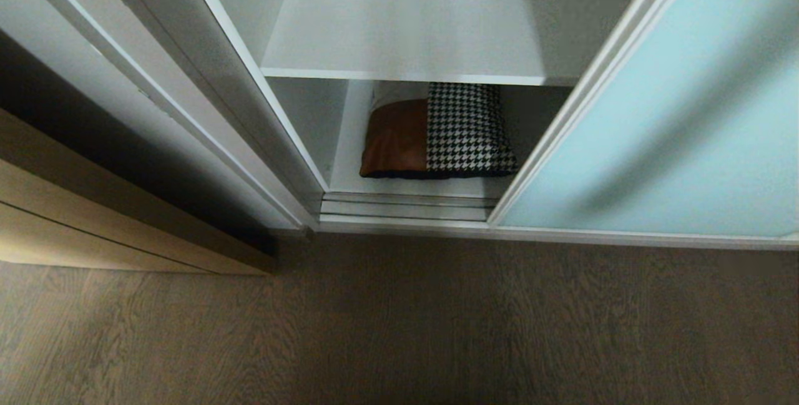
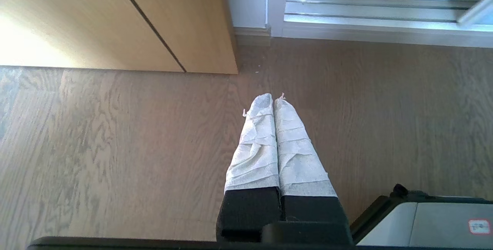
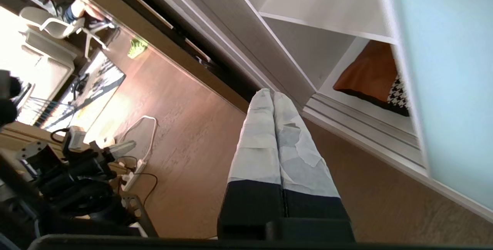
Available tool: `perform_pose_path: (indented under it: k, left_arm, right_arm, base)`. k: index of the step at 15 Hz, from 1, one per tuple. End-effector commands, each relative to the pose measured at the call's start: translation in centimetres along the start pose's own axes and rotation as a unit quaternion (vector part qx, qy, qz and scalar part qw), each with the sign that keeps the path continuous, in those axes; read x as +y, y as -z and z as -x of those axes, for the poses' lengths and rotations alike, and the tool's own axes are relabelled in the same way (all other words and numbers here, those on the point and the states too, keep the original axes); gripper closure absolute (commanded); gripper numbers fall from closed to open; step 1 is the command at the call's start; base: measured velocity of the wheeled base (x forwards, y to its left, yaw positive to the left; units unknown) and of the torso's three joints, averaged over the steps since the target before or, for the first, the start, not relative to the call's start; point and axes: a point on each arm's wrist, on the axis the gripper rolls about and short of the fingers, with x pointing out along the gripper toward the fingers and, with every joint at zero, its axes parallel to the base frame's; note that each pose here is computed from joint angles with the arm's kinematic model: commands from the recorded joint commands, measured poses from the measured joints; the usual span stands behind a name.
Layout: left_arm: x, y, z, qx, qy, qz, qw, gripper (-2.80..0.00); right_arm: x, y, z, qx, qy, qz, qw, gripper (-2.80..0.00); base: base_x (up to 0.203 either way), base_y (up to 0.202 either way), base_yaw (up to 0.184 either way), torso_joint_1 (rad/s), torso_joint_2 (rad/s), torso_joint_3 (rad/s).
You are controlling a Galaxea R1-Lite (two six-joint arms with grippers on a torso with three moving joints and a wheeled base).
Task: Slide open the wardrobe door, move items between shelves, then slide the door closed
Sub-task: Close the door
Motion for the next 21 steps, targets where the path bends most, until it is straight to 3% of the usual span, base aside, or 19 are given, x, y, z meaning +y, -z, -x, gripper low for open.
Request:
perform_pose_path:
  k: [1,4,7,11,15,21]
  left_arm:
    - [0.0,0.0,0.0,0.001,0.000,0.000,1.0000,0.00]
    - [0.0,0.0,0.0,0.001,0.000,0.000,1.0000,0.00]
    - [0.0,0.0,0.0,0.001,-0.001,0.000,1.0000,0.00]
    - [0.0,0.0,0.0,0.001,-0.001,0.000,1.0000,0.00]
    - [0.0,0.0,0.0,0.001,-0.001,0.000,1.0000,0.00]
    - [0.0,0.0,0.0,0.001,-0.001,0.000,1.0000,0.00]
  right_arm:
    - [1.5,0.7,0.9,-0.005,-0.001,0.007,1.000,0.00]
    - [0.6,2.2,0.9,-0.022,0.066,0.001,0.998,0.00]
    - [-0.1,4.6,1.2,-0.001,0.116,0.043,0.992,0.00]
    - [0.3,6.8,2.2,0.009,0.227,0.120,0.966,0.00]
    - [1.4,10.5,3.9,0.028,0.270,0.161,0.949,0.00]
    - [3.7,18.4,8.1,0.037,0.306,0.167,0.937,0.00]
  base:
    - [0.000,0.000,0.000,0.000,0.00,0.000]
    - [0.000,0.000,0.000,0.000,0.00,0.000]
    - [0.000,0.000,0.000,0.000,0.00,0.000]
    - [0.000,0.000,0.000,0.000,0.00,0.000]
    - [0.000,0.000,0.000,0.000,0.00,0.000]
    - [0.000,0.000,0.000,0.000,0.00,0.000]
